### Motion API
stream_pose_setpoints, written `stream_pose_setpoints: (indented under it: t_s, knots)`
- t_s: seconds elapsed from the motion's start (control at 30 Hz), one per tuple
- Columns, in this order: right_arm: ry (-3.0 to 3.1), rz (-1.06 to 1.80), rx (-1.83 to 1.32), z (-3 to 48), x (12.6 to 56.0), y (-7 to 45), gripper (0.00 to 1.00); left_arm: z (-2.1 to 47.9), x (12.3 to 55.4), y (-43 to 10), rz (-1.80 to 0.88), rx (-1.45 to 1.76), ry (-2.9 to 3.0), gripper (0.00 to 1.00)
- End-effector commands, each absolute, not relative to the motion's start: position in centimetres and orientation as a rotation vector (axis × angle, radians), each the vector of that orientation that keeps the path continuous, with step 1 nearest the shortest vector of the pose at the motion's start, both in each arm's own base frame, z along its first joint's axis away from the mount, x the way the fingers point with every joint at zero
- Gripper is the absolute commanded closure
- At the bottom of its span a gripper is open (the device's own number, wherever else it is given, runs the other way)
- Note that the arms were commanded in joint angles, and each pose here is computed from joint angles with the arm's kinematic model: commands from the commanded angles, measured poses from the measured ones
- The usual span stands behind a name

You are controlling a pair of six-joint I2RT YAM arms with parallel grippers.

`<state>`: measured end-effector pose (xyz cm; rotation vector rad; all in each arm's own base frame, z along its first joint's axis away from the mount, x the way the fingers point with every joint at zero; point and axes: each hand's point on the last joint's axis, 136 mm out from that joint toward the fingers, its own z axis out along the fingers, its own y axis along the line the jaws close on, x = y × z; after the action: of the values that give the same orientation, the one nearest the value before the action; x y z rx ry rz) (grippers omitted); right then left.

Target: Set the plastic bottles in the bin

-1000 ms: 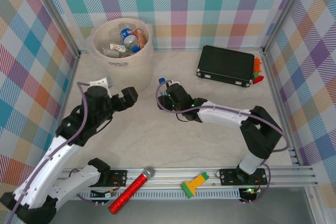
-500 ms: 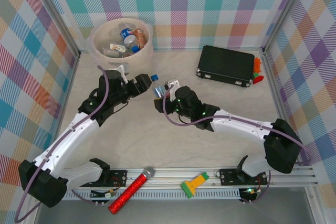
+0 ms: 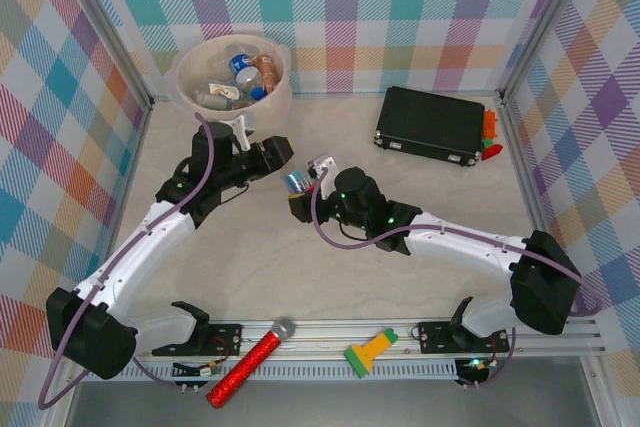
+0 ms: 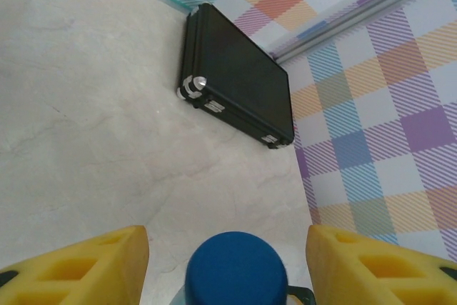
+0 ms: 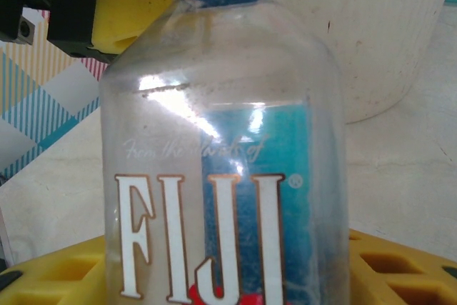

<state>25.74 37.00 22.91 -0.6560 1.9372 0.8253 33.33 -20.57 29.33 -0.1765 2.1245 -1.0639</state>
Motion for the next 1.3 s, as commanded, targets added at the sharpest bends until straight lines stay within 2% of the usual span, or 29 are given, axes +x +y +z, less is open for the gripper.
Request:
stream_pose_setpoints:
  t_s: [0.0,0.2,0.37,0.47,0.6,0.67,0.7,1.03,1.27]
  knots:
    - [1.884,0.852,-0.67,24.3,25.4,37.2,0.42,31.2,33.2,-21.2,-1.114,-0.107,2.088,0.42]
    - [1.894,0.848,-0.667,24.1,25.5,37.3,0.42,30.9,32.9,-21.5,-1.124,-0.075,2.1,0.55]
    - [1.895,0.86,-0.661,24.3,25.5,37.4,0.41,30.9,32.7,-21.3,-1.101,-0.06,2.103,0.76]
    - [1.896,0.856,-0.643,24.5,25.6,37.2,0.33,31.4,32.6,-21.2,-1.102,-0.056,2.09,0.77]
    - [1.905,0.839,-0.597,24.6,25.9,36.6,0.15,32.4,32.2,-20.8,-1.087,-0.057,2.073,0.77]
    - [1.904,0.831,-0.58,24.7,26.0,36.3,0.1,33.0,32.0,-20.4,-1.07,-0.057,2.064,0.77]
    - [1.905,0.825,-0.568,24.7,26.1,36.1,0.0,33.5,31.9,-20.3,-1.062,-0.053,2.048,0.77]
    - [1.805,0.696,-0.501,27.8,26.3,32.0,0.01,36.7,30.9,-17.6,-0.927,-0.105,1.989,0.77]
    - [1.725,0.638,-0.378,29.4,26.6,27.4,0.01,42.5,29.9,-14.6,-0.772,-0.107,1.871,0.77]
